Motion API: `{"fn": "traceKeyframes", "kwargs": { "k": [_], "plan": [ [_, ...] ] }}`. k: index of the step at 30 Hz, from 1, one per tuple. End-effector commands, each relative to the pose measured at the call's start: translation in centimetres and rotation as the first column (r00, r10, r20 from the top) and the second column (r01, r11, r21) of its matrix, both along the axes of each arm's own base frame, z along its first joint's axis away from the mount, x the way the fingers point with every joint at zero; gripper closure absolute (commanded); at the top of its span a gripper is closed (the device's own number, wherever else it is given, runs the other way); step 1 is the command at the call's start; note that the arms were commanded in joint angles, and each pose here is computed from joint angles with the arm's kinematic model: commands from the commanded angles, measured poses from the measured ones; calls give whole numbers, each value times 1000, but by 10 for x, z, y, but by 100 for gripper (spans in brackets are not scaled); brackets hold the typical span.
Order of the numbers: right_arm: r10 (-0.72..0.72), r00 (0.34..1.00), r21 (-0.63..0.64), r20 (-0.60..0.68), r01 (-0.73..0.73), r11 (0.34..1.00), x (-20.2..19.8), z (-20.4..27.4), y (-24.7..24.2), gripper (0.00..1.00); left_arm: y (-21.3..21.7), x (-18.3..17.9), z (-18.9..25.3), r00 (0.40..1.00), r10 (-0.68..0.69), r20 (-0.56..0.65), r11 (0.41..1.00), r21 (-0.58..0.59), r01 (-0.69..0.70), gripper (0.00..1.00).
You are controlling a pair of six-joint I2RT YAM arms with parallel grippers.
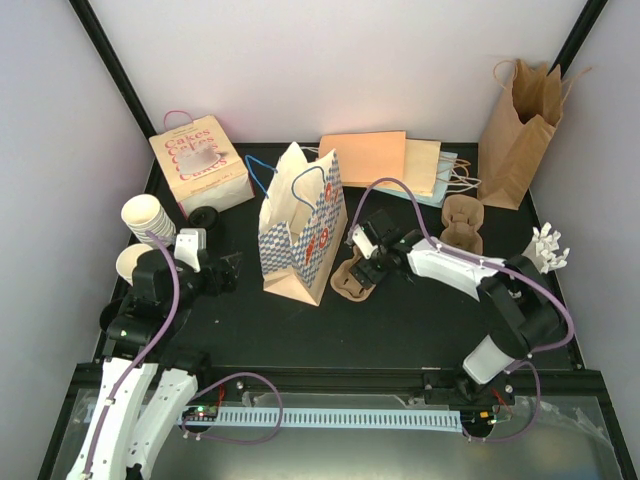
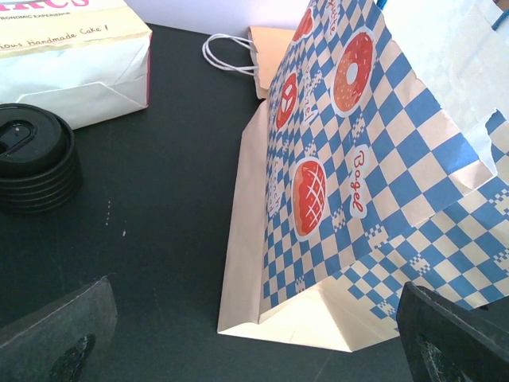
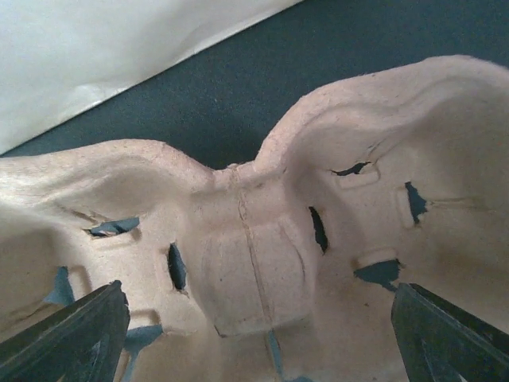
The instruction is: Pack the takeout coffee
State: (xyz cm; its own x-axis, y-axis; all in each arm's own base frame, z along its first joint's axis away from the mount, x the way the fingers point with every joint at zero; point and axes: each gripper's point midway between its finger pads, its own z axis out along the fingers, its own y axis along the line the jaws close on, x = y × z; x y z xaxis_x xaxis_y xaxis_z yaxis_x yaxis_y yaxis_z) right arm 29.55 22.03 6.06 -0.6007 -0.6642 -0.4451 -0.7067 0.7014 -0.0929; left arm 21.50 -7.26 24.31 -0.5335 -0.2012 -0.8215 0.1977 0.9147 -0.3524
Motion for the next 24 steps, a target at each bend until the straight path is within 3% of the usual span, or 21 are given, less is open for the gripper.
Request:
{"fn": "traceKeyframes", "kwargs": {
  "k": [1,10,24],
  "plan": [
    [14,1000,-24,-26,-15,1000,4,-2,3,7,-5,2,4,999,-30,22,1000,4,30,1],
    [7,997,-80,-81,-13,997,4,-17,0,8,-4,3,2,1000,-23,16,1000,5,23,1],
    [-12,997,-105,-81,3,994,5,-21,-3,24,-3,4,2,1000,-19,12,1000,7,19,1]
  ]
}}
